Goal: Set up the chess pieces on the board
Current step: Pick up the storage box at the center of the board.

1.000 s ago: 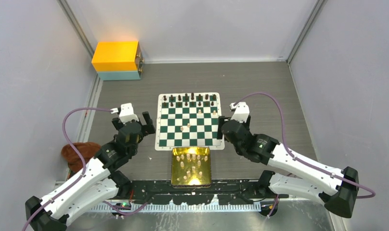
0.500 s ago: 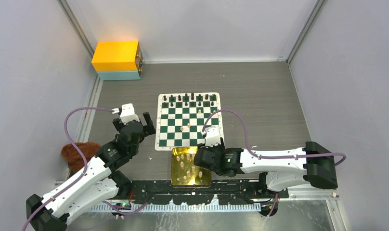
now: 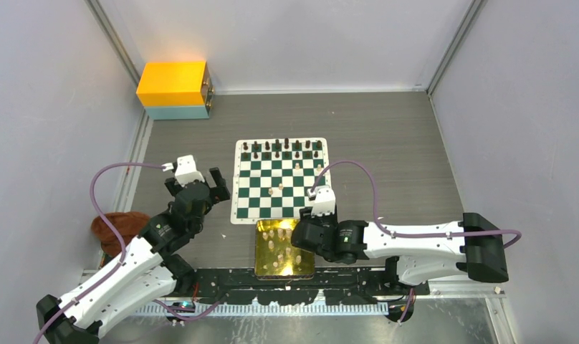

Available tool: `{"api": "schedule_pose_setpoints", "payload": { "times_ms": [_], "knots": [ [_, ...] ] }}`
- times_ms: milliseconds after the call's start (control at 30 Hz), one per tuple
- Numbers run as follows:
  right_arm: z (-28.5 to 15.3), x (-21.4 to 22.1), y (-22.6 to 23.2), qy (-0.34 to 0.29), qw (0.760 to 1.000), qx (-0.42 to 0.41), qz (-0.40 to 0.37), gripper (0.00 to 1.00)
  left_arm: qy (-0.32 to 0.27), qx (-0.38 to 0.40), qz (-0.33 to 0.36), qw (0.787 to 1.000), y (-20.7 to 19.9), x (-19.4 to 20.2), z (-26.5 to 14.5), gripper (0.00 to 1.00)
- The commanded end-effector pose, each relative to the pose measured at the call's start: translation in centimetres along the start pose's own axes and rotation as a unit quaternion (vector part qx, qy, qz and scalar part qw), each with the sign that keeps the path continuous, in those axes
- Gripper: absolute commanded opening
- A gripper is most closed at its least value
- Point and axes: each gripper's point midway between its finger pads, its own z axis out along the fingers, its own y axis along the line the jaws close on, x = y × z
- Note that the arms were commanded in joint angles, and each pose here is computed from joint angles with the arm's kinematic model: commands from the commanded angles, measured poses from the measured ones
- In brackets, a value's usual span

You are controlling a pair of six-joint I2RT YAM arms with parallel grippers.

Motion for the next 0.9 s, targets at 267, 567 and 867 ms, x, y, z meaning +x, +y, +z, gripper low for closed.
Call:
{"api": "schedule_pose_setpoints", "payload": {
  "times_ms": [267,567,867],
  "knots": [
    [1.6,0.9,-0.8,-0.008,0.998,0.007,0.063,0.53,-0.018,0.0,-0.021,1.0,-0.4,-1.1,0.0,0.99],
    [3.1,2.2,-0.6,0.018,0.997,-0.003,0.071,0.51,-0.014,0.001,-0.022,1.0,-0.7,-0.7,0.4,0.99],
    [4.1,2.6,-0.9,0.032,0.997,0.005,0.071,0.39,-0.014,0.0,-0.022,1.0,-0.7,-0.4,0.7,0.99]
  ]
}}
